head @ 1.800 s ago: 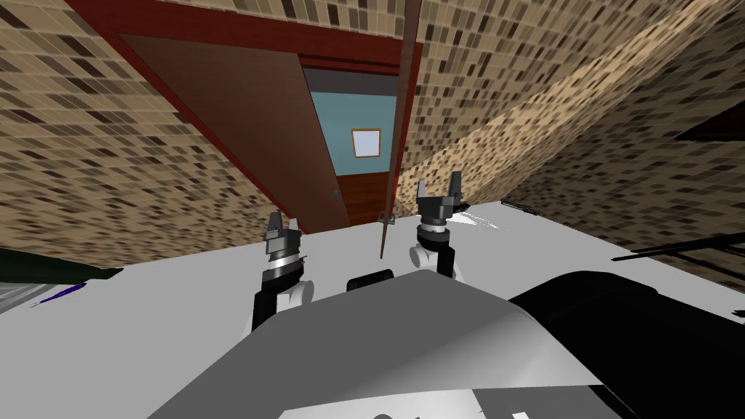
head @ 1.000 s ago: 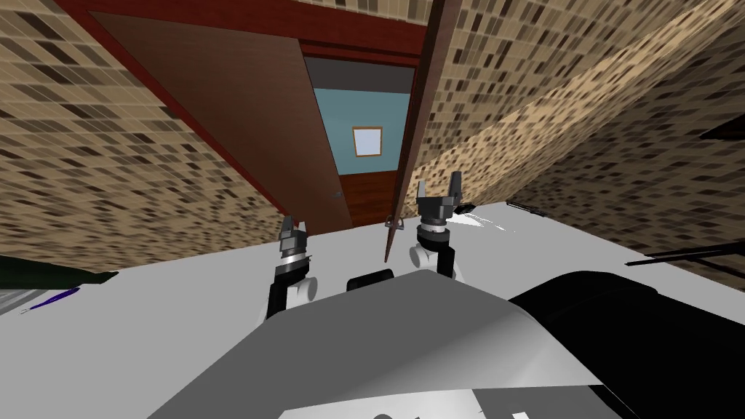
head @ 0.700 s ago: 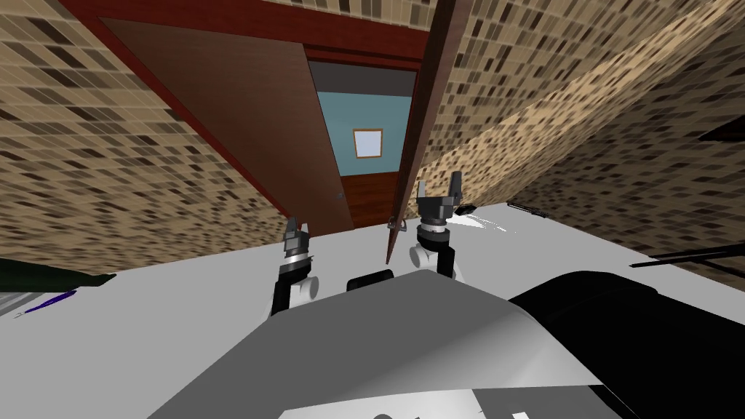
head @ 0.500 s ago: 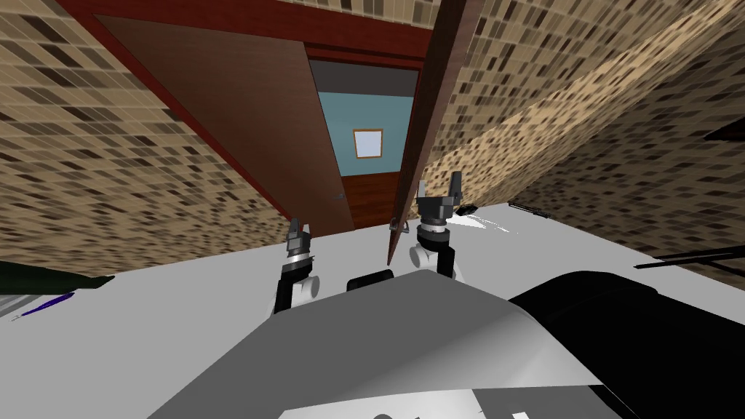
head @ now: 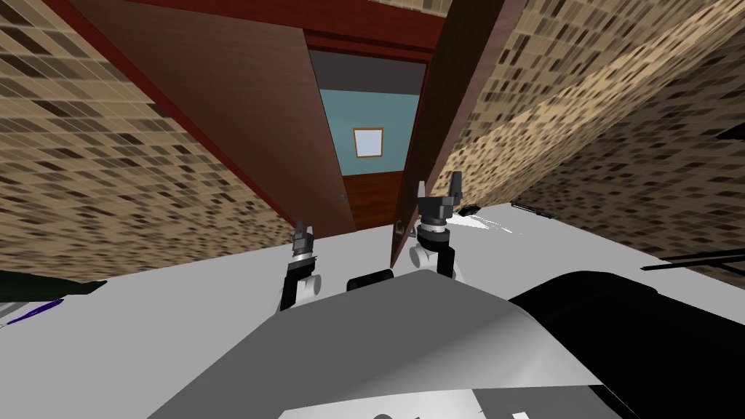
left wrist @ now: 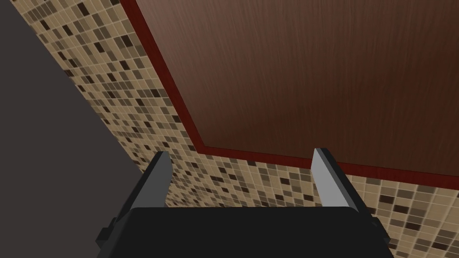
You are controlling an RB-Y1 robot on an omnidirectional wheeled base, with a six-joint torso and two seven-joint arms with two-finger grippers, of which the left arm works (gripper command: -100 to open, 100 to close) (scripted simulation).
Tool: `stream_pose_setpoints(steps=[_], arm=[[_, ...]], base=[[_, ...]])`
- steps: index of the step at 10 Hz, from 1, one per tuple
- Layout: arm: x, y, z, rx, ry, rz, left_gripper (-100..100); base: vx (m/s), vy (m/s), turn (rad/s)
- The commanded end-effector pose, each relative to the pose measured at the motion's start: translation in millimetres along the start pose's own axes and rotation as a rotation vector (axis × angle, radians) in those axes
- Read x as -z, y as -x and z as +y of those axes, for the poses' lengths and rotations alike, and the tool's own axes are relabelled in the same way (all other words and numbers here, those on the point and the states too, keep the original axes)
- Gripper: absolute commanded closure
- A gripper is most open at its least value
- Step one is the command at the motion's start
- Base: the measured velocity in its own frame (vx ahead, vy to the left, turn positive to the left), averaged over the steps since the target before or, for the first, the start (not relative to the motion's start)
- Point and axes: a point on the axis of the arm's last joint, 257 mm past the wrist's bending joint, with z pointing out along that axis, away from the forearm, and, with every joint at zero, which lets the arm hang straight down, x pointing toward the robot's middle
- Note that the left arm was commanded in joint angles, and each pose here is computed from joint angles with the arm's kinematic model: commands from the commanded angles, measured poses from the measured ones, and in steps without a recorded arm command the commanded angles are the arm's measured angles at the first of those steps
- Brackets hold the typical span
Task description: Pull the door open
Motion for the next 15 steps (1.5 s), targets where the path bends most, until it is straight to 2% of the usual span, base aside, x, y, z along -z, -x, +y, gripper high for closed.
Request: stream_pose_setpoints(steps=[1,5,8,15], arm=[[0.4,-1.0,8.3,0.000,0.008,0.001,-100],[2.1,-3.9,41.4,-0.001,0.052,0.008,-100],[3.4,-5.4,58.4,0.000,0.075,0.010,-100],[10.8,-10.4,115.2,0.008,0.156,0.011,-100]], base=[[0.060,0.045,-0.007],[0.081,0.051,-0.013],[0.070,0.045,-0.011],[0.095,0.047,-0.025]])
